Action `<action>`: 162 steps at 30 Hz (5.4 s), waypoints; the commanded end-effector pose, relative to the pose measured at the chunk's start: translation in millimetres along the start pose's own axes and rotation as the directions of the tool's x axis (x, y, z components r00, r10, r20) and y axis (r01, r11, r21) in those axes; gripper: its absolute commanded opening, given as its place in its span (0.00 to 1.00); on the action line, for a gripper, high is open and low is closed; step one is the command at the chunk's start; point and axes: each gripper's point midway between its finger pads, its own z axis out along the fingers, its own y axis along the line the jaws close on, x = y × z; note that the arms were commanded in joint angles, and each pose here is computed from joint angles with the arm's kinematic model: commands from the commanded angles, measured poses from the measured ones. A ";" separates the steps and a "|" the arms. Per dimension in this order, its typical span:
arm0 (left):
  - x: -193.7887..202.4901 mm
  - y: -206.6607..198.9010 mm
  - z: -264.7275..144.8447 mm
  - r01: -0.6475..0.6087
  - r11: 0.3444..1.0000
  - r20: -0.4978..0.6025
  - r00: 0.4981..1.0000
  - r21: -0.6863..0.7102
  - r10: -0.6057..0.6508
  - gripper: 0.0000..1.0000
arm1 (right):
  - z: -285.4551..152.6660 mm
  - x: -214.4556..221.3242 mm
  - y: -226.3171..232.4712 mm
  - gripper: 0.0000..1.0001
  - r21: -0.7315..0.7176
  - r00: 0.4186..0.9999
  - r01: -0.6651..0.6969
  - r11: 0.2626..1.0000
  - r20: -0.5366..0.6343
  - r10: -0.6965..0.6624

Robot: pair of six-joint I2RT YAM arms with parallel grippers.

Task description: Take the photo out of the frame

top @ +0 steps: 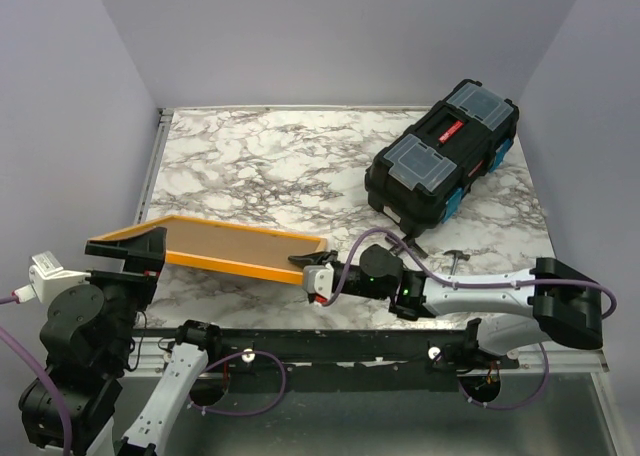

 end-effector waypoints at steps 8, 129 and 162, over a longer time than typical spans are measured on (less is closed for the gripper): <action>-35.9 -19.1 -19.1 -0.058 0.996 0.129 0.990 0.064 0.049 0.98 | -15.2 -30.5 40.6 0.00 -0.200 0.946 -0.302 0.932 0.060 0.320; 20.1 -5.8 27.8 -0.174 0.984 -0.060 0.983 0.033 0.176 0.98 | -14.7 280.3 -90.4 1.00 0.771 -0.123 -0.610 0.185 -0.323 0.938; 151.2 117.8 103.6 -0.396 0.894 -0.514 0.822 -0.207 0.245 0.96 | -33.5 217.4 18.8 0.71 0.952 -0.105 -0.262 0.158 -0.191 0.976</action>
